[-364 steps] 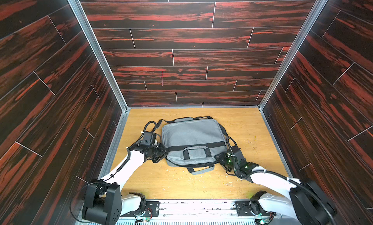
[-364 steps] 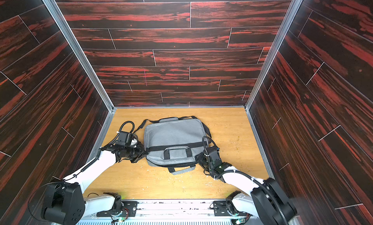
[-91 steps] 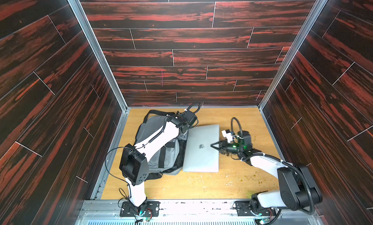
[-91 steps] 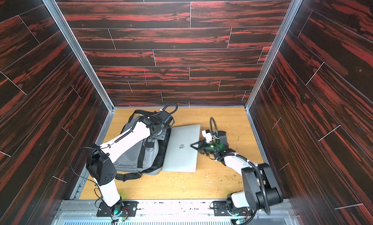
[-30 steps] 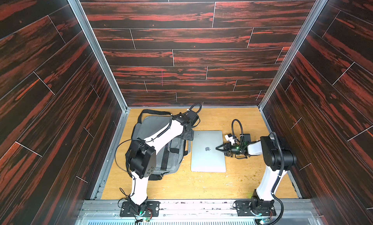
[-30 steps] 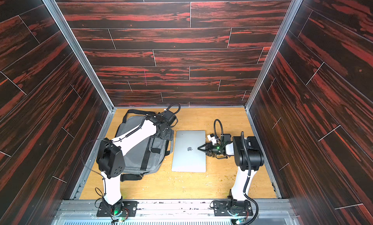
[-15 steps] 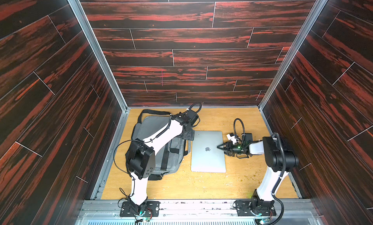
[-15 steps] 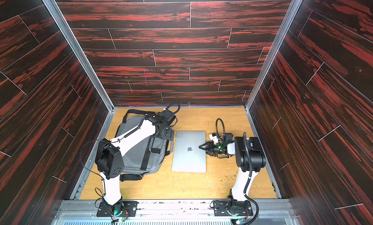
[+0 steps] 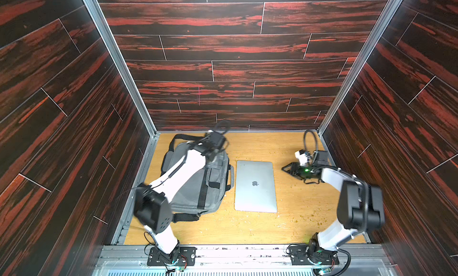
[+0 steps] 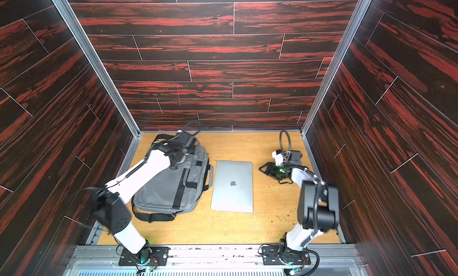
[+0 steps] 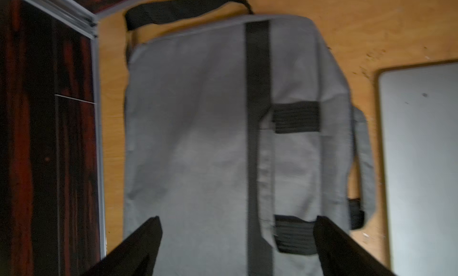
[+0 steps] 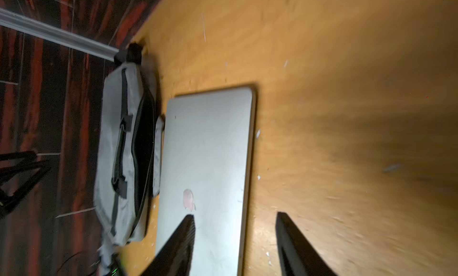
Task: Open the zippered laptop bag and take out the laptop
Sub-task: Reset both arms
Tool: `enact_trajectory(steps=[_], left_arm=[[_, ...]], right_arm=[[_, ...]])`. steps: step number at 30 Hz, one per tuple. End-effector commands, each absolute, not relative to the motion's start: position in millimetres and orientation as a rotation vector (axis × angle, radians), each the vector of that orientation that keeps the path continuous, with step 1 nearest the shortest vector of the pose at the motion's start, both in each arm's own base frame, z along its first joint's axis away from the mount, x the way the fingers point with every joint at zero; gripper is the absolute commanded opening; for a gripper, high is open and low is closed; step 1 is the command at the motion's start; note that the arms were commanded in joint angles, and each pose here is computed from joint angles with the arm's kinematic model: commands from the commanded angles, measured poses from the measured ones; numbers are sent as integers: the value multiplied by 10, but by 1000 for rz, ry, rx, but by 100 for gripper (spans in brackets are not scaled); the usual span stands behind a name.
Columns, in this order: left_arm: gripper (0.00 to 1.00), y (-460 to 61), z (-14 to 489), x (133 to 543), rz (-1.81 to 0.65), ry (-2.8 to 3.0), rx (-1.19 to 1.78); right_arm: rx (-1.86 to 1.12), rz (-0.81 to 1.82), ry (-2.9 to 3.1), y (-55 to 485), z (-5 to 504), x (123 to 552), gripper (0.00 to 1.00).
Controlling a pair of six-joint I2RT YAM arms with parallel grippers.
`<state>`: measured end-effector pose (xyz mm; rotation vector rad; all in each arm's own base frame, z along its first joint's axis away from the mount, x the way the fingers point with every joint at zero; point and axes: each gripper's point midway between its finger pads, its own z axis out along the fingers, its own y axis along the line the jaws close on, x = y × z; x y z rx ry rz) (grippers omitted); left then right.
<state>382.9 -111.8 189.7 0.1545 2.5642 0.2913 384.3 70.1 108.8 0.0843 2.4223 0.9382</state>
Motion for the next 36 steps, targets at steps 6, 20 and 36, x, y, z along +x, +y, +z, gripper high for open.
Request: enact_trajectory(steps=[6,20,36], left_arm=[[100,-466,2017,3996,96,2209,-21],[100,462,1460,3968,35,1929,-332],[98,557,1086,3921,74,1992,-347]], right_arm=[[30,529,2123,319,1832,3918,78],[175,52,1800,-324,1613,3645,90],[161,27,1766,-258,1359,3773,91]])
